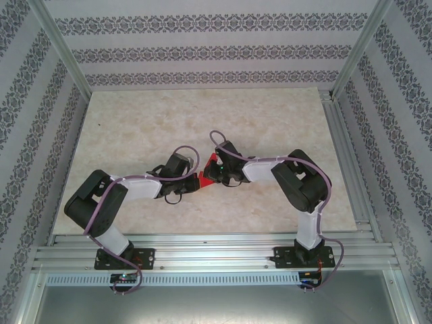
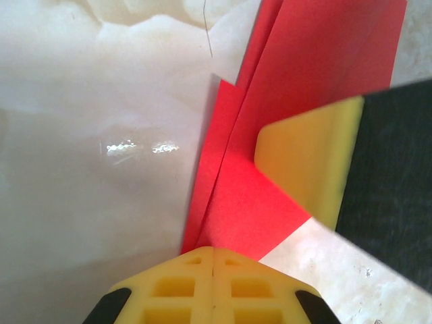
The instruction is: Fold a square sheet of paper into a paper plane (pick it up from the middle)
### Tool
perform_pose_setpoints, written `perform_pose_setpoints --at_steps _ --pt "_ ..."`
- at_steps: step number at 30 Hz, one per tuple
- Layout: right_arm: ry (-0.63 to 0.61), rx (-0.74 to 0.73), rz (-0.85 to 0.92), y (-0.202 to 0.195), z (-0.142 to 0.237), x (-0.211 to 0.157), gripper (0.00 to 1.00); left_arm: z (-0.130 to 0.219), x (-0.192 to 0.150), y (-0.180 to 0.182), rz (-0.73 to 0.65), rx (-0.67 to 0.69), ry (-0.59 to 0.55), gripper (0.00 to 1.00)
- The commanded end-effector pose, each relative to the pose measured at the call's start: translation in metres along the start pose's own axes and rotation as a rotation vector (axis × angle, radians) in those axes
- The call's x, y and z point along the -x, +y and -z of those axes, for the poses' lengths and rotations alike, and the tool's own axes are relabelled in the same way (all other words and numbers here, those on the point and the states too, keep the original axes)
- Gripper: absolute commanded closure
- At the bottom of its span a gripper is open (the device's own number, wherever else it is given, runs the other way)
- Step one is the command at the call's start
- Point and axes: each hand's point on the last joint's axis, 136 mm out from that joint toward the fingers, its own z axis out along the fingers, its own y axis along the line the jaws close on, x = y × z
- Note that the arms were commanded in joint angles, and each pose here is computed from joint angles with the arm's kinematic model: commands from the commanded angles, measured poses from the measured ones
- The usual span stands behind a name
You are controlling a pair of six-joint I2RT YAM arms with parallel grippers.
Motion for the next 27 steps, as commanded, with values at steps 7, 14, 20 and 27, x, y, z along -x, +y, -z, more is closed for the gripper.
perform_pose_setpoints --at_steps 7,14,20,27 --pt "-0.077 -0.127 -0.021 -0.052 0.004 0.039 0.91 -0.001 -0.049 0.05 0.042 0.131 0.142 1.0" --pt "-0.129 -0.154 -0.04 -0.078 0.017 0.068 0.91 0.001 -0.049 0.049 0.041 0.126 0.142 1.0" --pt "-0.183 -0.176 -0.054 -0.099 0.033 0.101 0.89 0.002 -0.048 0.048 0.038 0.117 0.144 1.0" --pt "-0.269 -0.164 -0.004 -0.08 0.071 0.133 0.83 0.005 -0.037 0.027 0.017 0.043 0.124 1.0"
